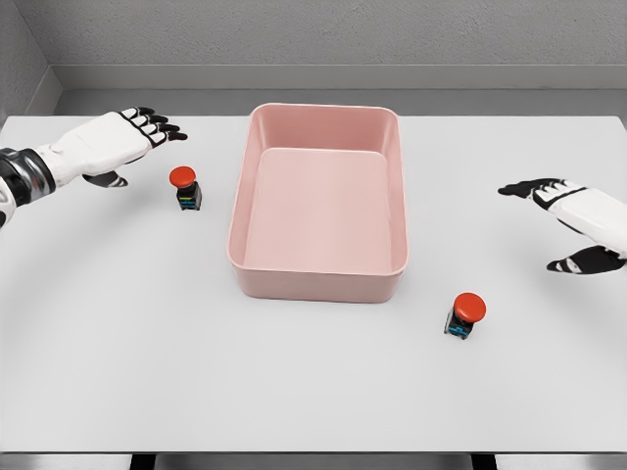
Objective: Put the industrial switch in the basket with both arms
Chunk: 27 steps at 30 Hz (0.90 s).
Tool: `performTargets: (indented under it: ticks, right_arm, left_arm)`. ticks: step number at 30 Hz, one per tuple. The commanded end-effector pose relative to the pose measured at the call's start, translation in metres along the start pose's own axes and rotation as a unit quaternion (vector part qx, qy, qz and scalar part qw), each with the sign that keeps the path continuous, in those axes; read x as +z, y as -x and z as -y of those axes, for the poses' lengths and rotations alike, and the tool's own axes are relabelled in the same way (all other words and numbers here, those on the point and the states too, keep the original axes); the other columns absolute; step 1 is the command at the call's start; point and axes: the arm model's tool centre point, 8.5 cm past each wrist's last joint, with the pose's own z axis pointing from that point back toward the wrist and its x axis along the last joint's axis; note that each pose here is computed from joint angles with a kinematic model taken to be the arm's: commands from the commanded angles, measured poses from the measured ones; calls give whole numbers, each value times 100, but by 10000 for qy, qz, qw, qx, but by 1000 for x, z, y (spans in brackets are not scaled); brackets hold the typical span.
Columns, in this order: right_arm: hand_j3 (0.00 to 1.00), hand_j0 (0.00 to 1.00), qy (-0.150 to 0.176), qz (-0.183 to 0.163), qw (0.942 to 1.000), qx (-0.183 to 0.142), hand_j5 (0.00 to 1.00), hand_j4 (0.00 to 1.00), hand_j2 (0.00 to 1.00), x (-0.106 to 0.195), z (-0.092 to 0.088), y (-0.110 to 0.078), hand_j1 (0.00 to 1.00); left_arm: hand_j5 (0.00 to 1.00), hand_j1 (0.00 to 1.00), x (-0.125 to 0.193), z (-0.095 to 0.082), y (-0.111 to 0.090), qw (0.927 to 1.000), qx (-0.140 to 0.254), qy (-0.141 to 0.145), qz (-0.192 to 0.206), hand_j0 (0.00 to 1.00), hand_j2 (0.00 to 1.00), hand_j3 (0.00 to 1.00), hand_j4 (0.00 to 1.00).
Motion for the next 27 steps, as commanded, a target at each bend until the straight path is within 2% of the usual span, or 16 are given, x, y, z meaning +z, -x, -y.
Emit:
performTargets:
  ticks: [1,4,6,7,9,10,11,12,13,17,18,23,27]
  right_arm:
    - [100,100,13,9,10000,-34,100,100,100,-1,-1,0,100]
    - [100,100,1,51,10000,-36,100,100,100,0,-1,-1,100]
    - [100,100,-83,394,9992,24,100,100,100,-1,-8,-9,100]
    - [100,100,-111,426,9990,56,100,100,100,-1,-8,-10,100]
    - [100,100,-181,466,9987,83,100,100,100,1,-12,-10,100]
    - [100,100,-237,459,9986,66,100,100,100,2,-16,-10,100]
    - [100,100,-427,414,9981,136,100,100,100,6,-16,-8,100]
    - [100,100,-553,404,9976,138,100,100,100,7,-19,-7,100]
    - [100,100,-574,396,9975,131,100,100,100,7,-20,-7,100]
    - [100,100,-1170,333,9923,234,100,100,100,16,-29,-3,100]
    - [100,100,-1209,386,9916,261,100,100,100,17,-30,-4,100]
    - [100,100,-1293,1074,9841,578,100,100,100,23,-29,-17,100]
    - [100,100,-1270,1139,9832,644,100,100,100,22,-25,-18,100]
  left_arm:
    - [100,100,0,-1,0,10000,29,-27,-1,100,100,100,100]
    - [100,100,0,0,0,10000,38,-17,-4,100,100,100,100]
    - [100,100,-1,3,1,10000,50,16,-25,100,100,100,100]
    - [100,100,-3,2,-1,10000,59,-7,-5,100,100,100,100]
    - [100,100,-16,12,-4,9996,288,54,-8,100,100,100,100]
    - [100,100,-20,9,-2,9996,290,71,-4,100,100,100,100]
    - [100,100,-32,10,-9,9991,387,90,110,100,100,100,100]
    - [100,100,-34,10,-8,9990,410,133,119,100,100,100,100]
    - [100,100,-38,11,-10,9988,437,156,160,100,100,100,100]
    - [100,100,-47,18,-16,9979,416,404,284,100,100,100,100]
    - [100,100,-48,18,-17,9978,373,435,320,100,100,100,100]
    - [100,100,-54,21,-26,9967,308,579,480,100,100,100,100]
    - [100,100,-55,22,-25,9967,330,581,469,100,100,100,100]
